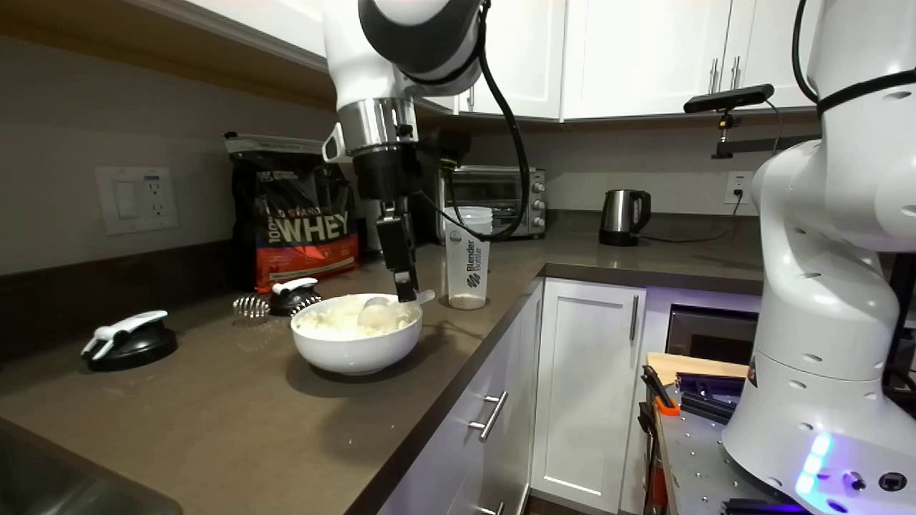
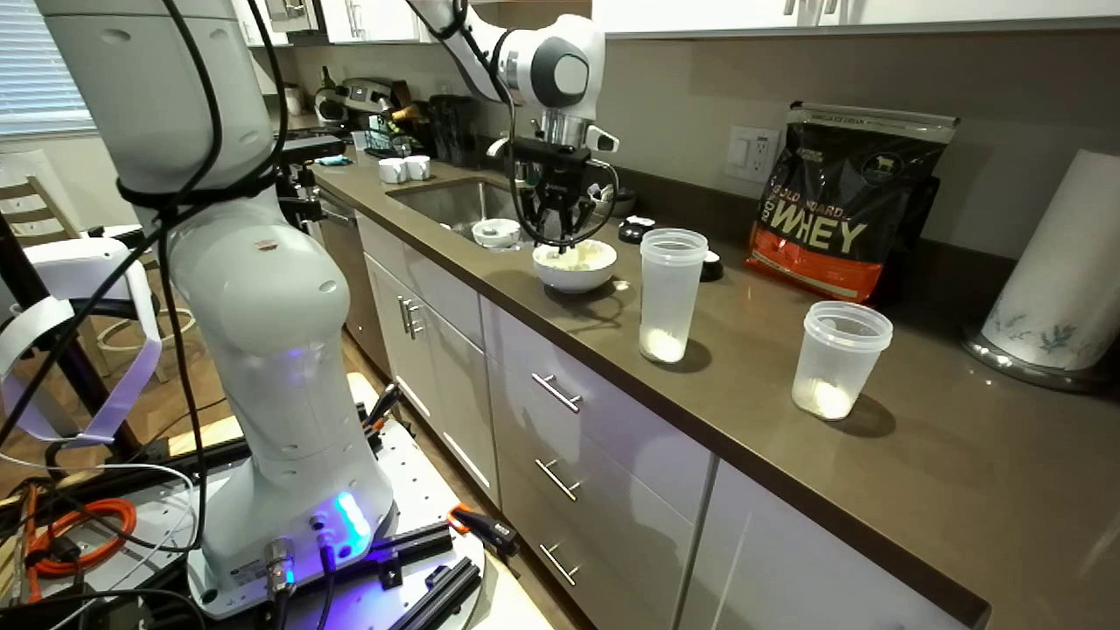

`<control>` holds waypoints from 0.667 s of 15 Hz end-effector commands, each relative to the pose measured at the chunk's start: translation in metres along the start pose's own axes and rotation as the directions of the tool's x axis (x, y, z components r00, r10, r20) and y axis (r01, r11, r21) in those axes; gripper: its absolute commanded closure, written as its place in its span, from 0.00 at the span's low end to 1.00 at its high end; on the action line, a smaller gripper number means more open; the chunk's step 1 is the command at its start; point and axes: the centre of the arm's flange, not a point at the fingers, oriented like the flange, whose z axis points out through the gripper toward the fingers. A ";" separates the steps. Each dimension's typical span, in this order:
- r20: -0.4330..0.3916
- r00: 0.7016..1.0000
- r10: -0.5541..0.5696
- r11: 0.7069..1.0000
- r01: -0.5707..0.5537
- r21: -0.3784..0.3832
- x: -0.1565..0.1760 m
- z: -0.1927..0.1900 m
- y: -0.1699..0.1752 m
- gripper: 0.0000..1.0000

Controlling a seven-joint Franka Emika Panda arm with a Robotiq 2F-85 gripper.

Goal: Pick up the small scoop and scoop some powder from the bowl and put it in the plastic container to the right.

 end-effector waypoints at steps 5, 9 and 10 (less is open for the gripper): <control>-0.082 0.997 -0.009 1.000 0.008 -0.012 -0.020 -0.054 -0.005 0.00; -0.133 0.991 0.000 1.000 0.000 -0.003 -0.035 -0.079 -0.004 0.00; -0.144 0.990 0.003 1.000 -0.003 -0.004 -0.038 -0.084 -0.003 0.00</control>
